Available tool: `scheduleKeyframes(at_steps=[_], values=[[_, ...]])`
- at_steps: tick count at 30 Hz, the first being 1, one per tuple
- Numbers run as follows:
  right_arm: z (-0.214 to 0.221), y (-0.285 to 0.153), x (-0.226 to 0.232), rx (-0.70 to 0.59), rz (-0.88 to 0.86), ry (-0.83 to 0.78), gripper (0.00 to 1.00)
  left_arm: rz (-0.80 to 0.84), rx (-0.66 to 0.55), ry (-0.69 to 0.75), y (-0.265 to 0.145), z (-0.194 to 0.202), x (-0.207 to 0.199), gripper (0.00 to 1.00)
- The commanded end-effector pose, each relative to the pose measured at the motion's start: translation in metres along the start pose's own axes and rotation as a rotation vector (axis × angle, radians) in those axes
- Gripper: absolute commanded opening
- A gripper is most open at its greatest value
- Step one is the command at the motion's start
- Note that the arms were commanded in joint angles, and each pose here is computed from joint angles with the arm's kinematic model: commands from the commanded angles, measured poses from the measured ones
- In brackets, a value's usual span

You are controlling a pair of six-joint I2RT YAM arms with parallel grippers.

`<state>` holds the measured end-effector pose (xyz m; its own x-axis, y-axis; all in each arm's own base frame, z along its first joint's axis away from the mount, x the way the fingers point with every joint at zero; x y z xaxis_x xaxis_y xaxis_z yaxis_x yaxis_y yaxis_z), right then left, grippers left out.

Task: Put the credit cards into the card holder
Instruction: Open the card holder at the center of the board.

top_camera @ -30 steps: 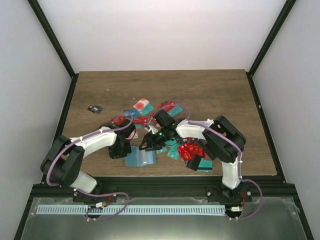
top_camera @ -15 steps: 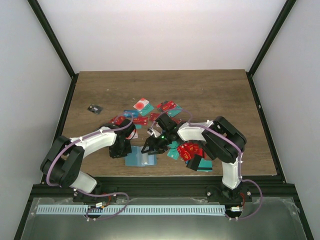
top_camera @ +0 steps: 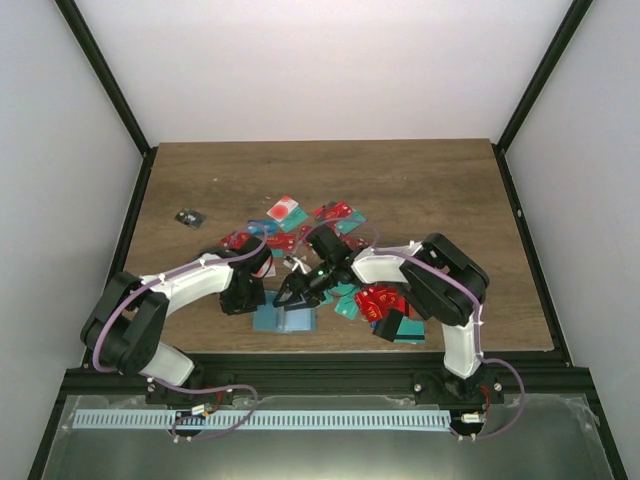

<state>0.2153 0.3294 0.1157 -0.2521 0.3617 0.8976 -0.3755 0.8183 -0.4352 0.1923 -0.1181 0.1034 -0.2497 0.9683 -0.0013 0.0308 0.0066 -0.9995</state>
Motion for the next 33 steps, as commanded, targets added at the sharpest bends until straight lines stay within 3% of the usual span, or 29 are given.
scheduleKeyframes(at_steps=[1,8,15,19,24,33], values=[[-0.005,0.023,0.008,0.063,-0.090,-0.046,0.51,0.126,-0.009,0.016,0.004,-0.004,-0.013,0.04],[-0.016,0.039,-0.008,0.056,-0.103,-0.015,0.47,0.166,-0.008,0.019,-0.001,0.001,-0.011,0.07],[-0.013,0.048,-0.039,0.073,-0.052,0.043,0.44,0.197,-0.081,-0.005,-0.042,0.003,-0.004,0.46],[-0.008,0.044,-0.056,0.081,-0.054,0.061,0.44,0.213,-0.142,-0.006,-0.072,0.002,0.000,0.59],[-0.009,0.032,-0.055,0.076,-0.045,0.052,0.46,0.314,-0.183,0.030,-0.090,0.002,-0.004,0.65],[-0.020,0.008,0.001,0.064,-0.094,-0.067,0.53,0.394,-0.212,0.074,-0.103,-0.004,-0.016,0.65]])
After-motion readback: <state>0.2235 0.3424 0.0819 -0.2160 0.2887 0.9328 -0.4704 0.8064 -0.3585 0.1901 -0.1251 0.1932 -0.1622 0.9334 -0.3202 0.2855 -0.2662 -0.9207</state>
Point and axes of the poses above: each gripper's point midway between its finger pads, its own y axis out along the fingers, its own x axis along the line the jaws close on, z = x × y, the point moved 9 cm from there along -y, back along the fingers, and after that the axes turned 3 degrees about -y, right-handed, at the moved point
